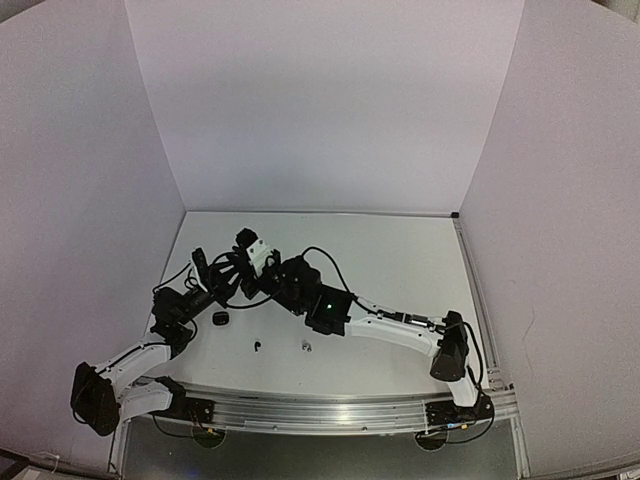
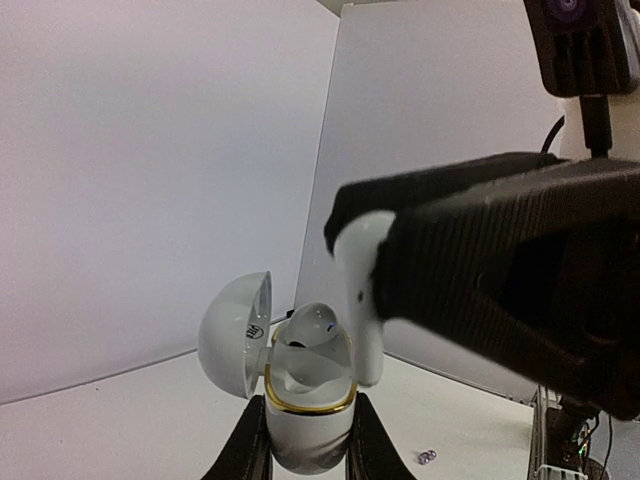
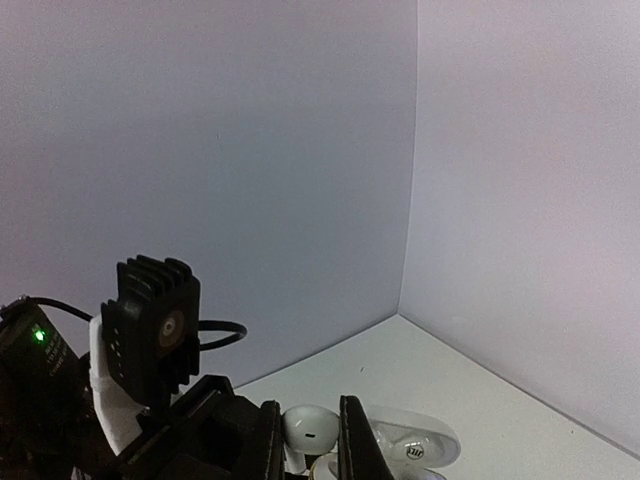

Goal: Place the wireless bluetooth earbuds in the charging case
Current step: Insert the left earbud into the left side groove of the charging case.

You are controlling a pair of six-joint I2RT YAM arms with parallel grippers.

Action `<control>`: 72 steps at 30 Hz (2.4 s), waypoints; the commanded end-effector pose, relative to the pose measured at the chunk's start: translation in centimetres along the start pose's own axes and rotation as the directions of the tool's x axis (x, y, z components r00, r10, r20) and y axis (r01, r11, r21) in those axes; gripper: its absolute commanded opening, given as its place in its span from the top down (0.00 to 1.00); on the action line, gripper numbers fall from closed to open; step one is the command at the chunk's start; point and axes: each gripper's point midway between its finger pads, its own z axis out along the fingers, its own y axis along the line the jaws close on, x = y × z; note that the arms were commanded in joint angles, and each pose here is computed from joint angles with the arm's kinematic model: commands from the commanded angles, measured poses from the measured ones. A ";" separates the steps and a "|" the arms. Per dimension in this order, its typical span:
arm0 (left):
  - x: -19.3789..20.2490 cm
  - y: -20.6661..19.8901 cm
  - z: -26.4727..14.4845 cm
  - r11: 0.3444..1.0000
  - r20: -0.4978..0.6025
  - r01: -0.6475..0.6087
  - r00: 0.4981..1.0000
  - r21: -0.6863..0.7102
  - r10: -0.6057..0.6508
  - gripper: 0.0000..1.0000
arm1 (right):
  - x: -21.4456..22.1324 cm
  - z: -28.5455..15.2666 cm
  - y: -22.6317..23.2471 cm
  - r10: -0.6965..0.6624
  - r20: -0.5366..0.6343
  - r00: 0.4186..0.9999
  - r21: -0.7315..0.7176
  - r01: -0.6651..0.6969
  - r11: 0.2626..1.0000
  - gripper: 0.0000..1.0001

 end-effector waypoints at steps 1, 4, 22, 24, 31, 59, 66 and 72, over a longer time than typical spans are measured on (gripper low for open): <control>-2.2 -0.6 0.1 1.000 0.072 -0.006 0.997 0.013 0.005 1.00 | -0.4 -0.1 -0.9 -0.001 0.027 1.000 0.037 0.000 0.999 1.00; -2.2 -0.6 0.1 1.000 0.072 -0.007 0.997 0.014 0.006 1.00 | 0.1 0.2 -1.3 0.002 0.019 1.000 0.050 -0.003 0.999 1.00; -2.3 -0.4 -0.1 1.000 0.083 -0.019 0.996 -0.002 0.019 1.00 | 1.2 1.4 -2.2 -0.015 0.013 1.000 0.070 0.014 0.997 1.00; -2.4 -0.3 -0.1 1.000 0.086 -0.022 0.996 -0.007 0.023 1.00 | 1.6 1.3 -2.2 -0.017 0.004 1.000 0.072 0.017 0.997 1.00; -2.7 0.5 -0.1 0.998 0.103 -0.017 0.994 -0.055 0.023 1.00 | 2.3 1.2 -2.1 -0.008 -0.012 1.000 0.063 0.009 0.998 1.00; -2.2 0.3 0.0 0.999 0.077 -0.018 0.997 -0.042 0.021 1.00 | 1.4 0.8 -1.8 -0.009 -0.029 1.000 0.039 0.010 0.999 0.73; -1.9 0.3 0.1 0.999 0.060 -0.005 0.998 -0.036 0.008 1.00 | -1.1 0.4 -1.2 -0.005 0.002 1.000 -0.002 0.005 1.000 0.62; -1.3 0.1 0.1 1.000 0.037 0.006 0.999 -0.025 -0.005 1.00 | -3.2 -0.5 -1.5 -0.009 0.022 1.000 -0.005 0.009 1.000 0.49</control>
